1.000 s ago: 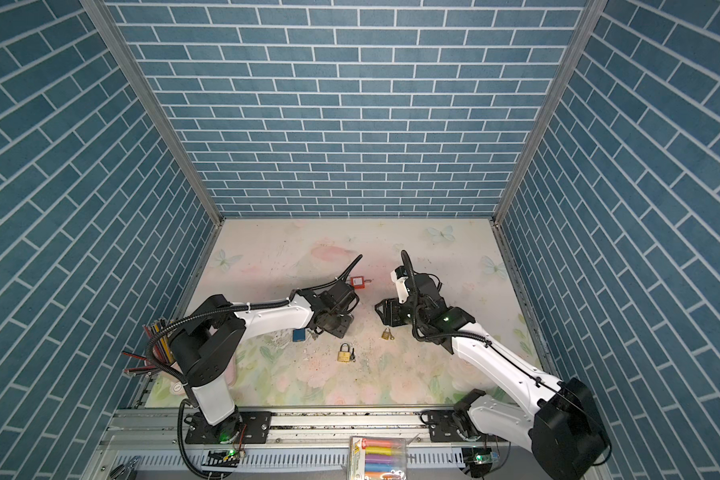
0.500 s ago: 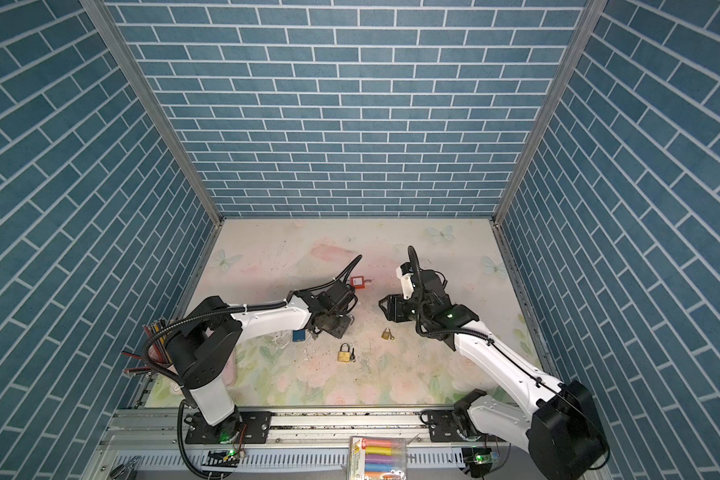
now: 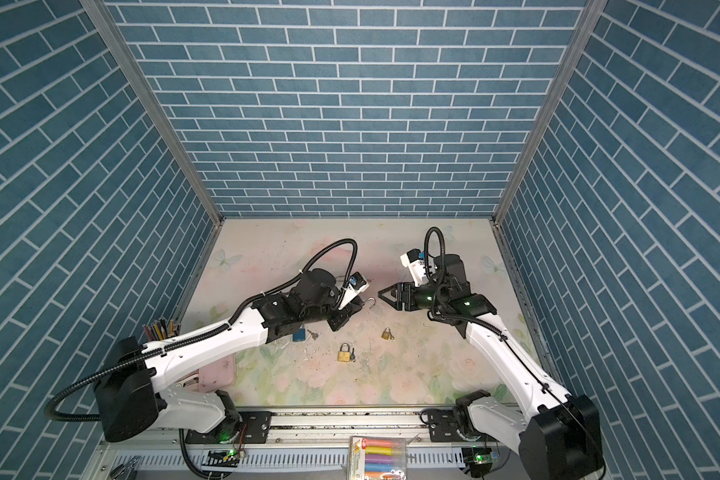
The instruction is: Lock with the key
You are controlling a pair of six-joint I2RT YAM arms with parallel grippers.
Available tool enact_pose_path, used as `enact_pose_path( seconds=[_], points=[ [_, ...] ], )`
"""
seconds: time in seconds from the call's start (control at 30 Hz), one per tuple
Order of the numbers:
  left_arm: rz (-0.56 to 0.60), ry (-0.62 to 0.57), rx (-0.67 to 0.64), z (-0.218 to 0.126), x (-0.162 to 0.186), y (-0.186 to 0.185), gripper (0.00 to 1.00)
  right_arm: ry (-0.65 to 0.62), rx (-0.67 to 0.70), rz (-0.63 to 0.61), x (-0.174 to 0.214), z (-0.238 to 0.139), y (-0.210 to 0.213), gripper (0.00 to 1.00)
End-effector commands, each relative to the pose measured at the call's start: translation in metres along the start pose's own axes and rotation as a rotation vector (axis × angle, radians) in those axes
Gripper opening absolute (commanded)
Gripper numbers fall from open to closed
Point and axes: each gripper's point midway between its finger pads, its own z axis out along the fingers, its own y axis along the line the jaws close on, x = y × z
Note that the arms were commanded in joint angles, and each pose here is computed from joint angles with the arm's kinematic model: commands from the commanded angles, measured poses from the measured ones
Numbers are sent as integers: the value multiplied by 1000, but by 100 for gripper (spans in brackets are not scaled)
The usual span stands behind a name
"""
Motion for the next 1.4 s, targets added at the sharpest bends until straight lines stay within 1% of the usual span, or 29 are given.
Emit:
enact_pose_path(
  seconds=[0.0,0.17,0.3,0.53,0.67,0.87,1.07,1.17,1.3,1.33,1.37],
  points=[
    [149,-33,75,-8,-9,-14,6,77,-167,-58,10,-1,33,62],
    [254,-74,136,-19,-14,-27,6,179,-190,-69,31,11,39,61],
    [295,-109,165,-25,-19,-34,5,234,-179,-63,44,24,37,55],
    [310,-94,181,-26,-19,-39,4,229,-188,-44,42,36,37,42],
    [321,-65,150,-23,-13,-35,4,223,-190,-36,38,39,37,34],
    [310,-72,117,-24,-16,-31,4,239,-195,-19,42,44,37,18],
    [317,-80,120,-23,-18,-33,4,247,-213,-9,45,49,40,15],
    [319,-83,125,-22,-18,-35,5,253,-224,-4,46,51,41,11],
    [316,-86,124,-22,-20,-36,10,274,-233,13,49,54,40,2],
    [316,-84,124,-21,-19,-37,14,277,-232,14,50,55,40,0],
    [312,-84,118,-22,-20,-36,22,277,-231,15,50,55,39,0]
  ],
)
